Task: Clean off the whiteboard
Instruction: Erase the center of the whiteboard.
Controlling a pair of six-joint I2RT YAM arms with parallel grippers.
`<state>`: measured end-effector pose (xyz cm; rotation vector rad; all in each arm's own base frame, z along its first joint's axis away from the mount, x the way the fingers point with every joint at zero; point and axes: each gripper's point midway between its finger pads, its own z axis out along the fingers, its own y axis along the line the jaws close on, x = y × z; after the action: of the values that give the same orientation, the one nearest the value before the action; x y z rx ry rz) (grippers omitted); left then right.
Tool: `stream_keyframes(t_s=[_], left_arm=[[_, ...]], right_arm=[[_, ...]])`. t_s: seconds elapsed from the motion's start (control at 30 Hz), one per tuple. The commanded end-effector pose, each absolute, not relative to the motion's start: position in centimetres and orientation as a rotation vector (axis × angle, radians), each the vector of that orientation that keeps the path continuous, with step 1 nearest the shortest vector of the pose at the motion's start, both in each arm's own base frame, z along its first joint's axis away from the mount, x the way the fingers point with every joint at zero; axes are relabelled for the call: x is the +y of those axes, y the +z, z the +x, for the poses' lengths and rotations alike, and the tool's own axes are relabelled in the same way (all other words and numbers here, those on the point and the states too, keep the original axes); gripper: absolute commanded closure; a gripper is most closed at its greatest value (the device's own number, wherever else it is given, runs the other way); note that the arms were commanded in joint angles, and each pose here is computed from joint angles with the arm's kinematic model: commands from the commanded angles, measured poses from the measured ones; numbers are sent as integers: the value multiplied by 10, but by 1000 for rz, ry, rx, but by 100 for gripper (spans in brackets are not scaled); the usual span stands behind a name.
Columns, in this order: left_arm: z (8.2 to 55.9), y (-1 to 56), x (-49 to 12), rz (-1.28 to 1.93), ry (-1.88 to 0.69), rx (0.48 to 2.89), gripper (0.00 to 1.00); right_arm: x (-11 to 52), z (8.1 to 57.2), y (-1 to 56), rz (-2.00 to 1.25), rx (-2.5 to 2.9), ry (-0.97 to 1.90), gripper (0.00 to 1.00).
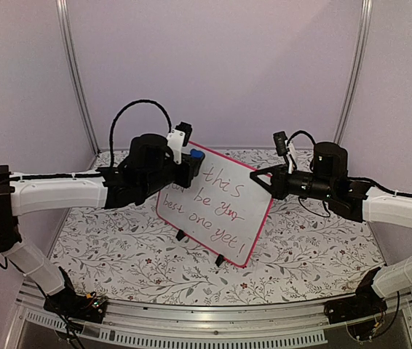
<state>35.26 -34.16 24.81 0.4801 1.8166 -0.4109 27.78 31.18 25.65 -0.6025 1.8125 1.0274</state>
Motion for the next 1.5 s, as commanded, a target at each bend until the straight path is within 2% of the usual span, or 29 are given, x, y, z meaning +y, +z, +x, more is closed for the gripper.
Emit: stream_keyframes(t_s=[0.0, 0.4, 1.47], left_arm=[[354, 251, -349, 476, -396, 1801, 84], [348, 184, -322, 453, -264, 1958, 85], [337, 145, -301, 445, -215, 2038, 85]], right_arm=[[331, 236, 215, -852, 1899, 1094, 100], [331, 235, 215, -852, 1901, 1096, 100], [332, 236, 214, -856, 1904, 1094, 100]])
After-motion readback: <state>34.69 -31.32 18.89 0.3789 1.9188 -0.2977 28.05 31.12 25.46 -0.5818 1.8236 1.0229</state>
